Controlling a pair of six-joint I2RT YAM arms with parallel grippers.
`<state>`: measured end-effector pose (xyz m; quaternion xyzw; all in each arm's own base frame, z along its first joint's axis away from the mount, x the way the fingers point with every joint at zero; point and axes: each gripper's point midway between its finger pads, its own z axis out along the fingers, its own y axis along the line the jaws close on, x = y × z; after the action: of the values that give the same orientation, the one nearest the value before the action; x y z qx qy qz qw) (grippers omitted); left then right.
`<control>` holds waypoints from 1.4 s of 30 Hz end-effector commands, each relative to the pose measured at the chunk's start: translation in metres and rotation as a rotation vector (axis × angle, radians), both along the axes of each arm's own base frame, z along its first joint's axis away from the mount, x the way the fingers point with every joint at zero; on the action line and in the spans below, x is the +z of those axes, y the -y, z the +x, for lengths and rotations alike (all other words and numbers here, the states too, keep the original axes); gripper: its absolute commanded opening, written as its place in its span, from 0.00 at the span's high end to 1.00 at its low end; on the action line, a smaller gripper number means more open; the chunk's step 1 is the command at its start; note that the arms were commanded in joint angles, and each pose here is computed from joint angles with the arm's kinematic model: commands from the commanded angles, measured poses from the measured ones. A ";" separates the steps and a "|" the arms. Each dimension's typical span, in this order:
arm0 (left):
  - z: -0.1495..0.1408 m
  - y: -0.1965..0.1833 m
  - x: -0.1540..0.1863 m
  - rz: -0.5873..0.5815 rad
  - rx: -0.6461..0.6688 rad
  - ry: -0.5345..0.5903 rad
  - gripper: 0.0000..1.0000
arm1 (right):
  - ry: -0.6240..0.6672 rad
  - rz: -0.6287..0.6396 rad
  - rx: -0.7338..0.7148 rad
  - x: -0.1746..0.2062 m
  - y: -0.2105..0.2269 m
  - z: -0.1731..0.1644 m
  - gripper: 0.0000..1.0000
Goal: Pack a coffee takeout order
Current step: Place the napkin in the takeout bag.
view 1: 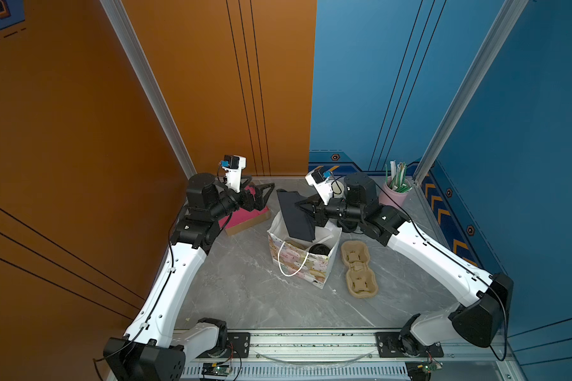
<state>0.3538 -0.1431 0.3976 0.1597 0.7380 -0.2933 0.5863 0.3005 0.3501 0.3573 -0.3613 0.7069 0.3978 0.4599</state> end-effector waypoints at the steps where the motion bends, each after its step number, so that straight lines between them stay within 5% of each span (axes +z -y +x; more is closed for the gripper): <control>1: -0.001 -0.005 -0.002 0.015 0.016 0.008 0.02 | 0.110 0.039 -0.010 0.008 -0.004 0.007 1.00; 16: 0.000 -0.003 -0.007 0.015 0.010 -0.002 0.02 | 0.140 -0.052 0.045 -0.049 -0.018 -0.010 1.00; 26: 0.001 -0.003 -0.009 0.013 0.009 -0.005 0.02 | 0.094 -0.125 0.055 -0.079 -0.016 -0.018 0.88; 34: 0.000 -0.004 -0.010 0.011 0.015 -0.006 0.02 | 0.073 -0.150 0.061 -0.081 -0.015 -0.022 0.53; 42: 0.000 -0.005 -0.016 0.022 0.017 -0.030 0.02 | 0.126 -0.069 0.039 -0.031 -0.007 -0.028 0.36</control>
<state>0.3548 -0.1432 0.3843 0.1568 0.7472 -0.2939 0.5751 0.2789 0.3634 0.2784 -0.4252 0.7075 0.3490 0.4437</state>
